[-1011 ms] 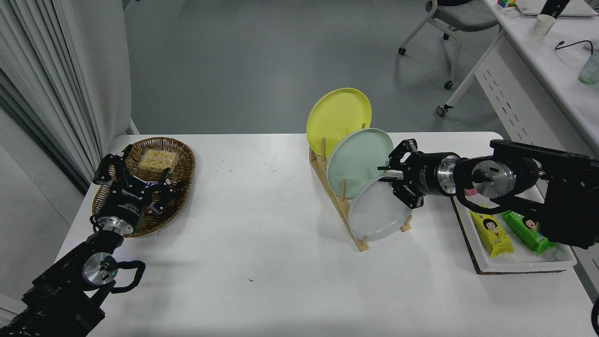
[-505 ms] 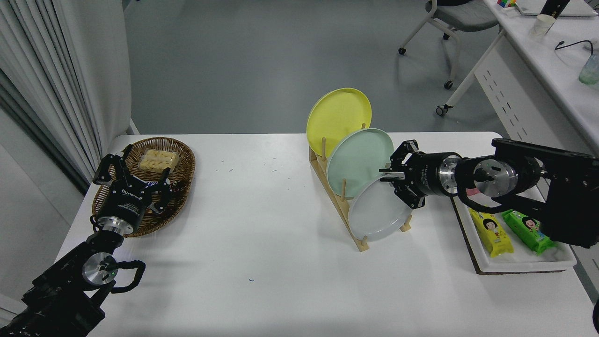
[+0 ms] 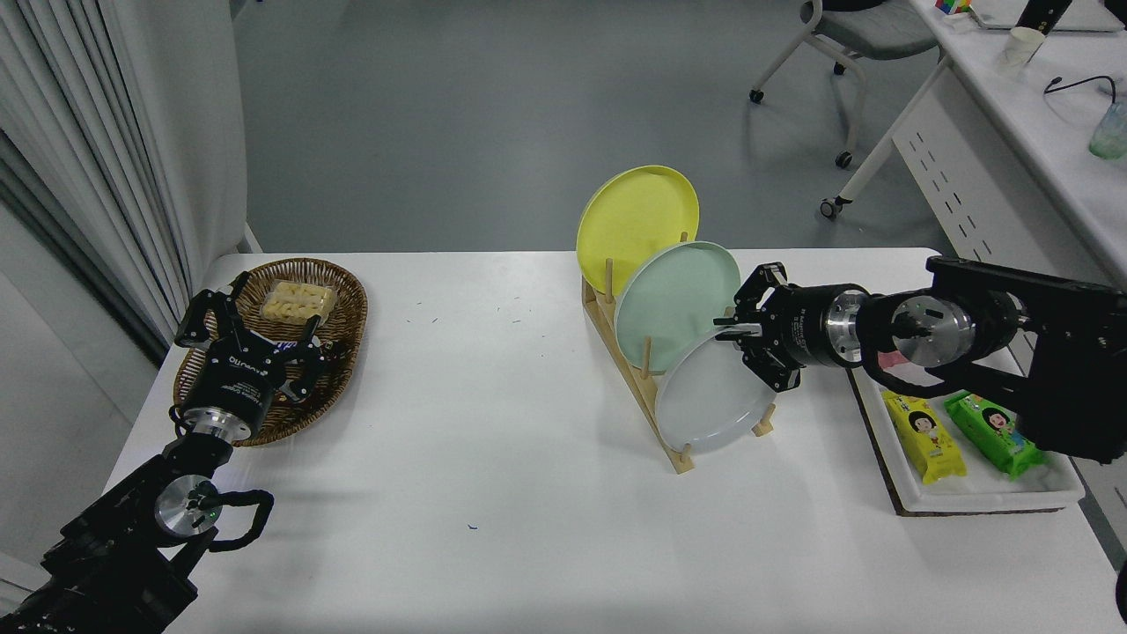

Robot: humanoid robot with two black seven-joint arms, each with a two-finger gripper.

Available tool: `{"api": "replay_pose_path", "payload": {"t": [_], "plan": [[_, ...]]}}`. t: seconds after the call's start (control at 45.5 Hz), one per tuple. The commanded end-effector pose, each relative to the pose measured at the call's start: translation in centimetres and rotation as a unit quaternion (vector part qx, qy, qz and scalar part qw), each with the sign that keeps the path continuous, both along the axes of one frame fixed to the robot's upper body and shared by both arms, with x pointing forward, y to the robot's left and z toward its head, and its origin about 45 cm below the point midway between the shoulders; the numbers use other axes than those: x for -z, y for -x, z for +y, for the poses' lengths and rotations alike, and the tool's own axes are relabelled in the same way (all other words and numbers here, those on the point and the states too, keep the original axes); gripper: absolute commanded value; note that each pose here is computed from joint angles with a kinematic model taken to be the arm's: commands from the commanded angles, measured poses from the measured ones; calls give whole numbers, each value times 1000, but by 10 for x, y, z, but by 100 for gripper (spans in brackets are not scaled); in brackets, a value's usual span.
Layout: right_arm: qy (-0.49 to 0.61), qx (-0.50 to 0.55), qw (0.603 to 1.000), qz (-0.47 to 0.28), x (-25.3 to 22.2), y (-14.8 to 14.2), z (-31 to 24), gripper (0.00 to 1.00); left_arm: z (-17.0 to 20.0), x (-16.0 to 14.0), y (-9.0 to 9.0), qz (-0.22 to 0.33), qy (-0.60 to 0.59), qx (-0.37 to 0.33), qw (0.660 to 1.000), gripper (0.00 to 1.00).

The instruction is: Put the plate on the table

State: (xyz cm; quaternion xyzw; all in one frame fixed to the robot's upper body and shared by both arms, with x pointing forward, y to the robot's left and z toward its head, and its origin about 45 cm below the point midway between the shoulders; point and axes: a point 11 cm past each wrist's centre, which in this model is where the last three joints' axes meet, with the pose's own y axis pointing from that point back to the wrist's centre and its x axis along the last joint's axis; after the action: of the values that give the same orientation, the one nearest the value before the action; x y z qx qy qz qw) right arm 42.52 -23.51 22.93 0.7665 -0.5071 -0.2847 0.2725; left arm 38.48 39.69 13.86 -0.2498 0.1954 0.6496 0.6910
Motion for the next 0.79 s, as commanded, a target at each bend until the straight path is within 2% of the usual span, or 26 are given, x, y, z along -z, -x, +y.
{"api": "replay_pose_path", "payload": {"t": [0.0, 0.769], "plan": [[1, 0, 1000, 1, 0, 0, -1, 14, 0, 0, 0, 0, 0, 0, 1000, 98], [3, -1, 1000, 4, -3, 0, -1, 9, 0, 0, 0, 0, -1, 1, 1000, 98]]}}
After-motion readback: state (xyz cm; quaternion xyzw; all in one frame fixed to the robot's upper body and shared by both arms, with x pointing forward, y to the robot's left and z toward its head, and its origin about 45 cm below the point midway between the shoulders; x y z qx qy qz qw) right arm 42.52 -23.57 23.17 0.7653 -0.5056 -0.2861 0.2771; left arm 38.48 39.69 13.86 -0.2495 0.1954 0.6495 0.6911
